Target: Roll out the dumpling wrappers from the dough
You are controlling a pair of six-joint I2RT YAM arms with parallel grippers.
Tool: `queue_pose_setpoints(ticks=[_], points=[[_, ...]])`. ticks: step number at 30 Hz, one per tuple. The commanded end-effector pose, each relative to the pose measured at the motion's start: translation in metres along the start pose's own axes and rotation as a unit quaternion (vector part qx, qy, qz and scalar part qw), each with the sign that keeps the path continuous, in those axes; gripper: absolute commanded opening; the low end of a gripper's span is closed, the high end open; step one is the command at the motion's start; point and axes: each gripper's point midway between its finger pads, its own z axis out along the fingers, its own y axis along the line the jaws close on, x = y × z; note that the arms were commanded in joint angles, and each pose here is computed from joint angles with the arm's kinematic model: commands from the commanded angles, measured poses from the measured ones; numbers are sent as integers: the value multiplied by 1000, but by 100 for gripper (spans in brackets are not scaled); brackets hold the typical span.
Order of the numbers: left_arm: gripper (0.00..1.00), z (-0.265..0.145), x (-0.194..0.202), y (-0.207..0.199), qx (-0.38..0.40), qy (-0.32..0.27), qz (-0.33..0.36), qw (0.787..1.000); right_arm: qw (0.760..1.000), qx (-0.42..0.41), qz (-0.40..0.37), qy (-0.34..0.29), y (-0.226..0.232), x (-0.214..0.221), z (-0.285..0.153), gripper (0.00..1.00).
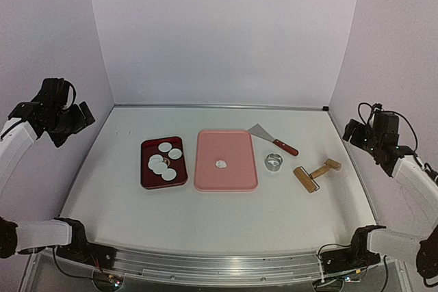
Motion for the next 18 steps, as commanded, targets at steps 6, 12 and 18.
queue_pose_setpoints(ticks=[6,12,18], points=[[100,4,-32,-29,42,-43,23,998,1000,22,1,-18,-1,-28,-2,98],[100,28,-34,-72,82,-28,72,994,997,-3,-3,79,10,9,16,98],[100,43,18,-149,131,10,118,984,977,36,25,207,7,55,44,98]])
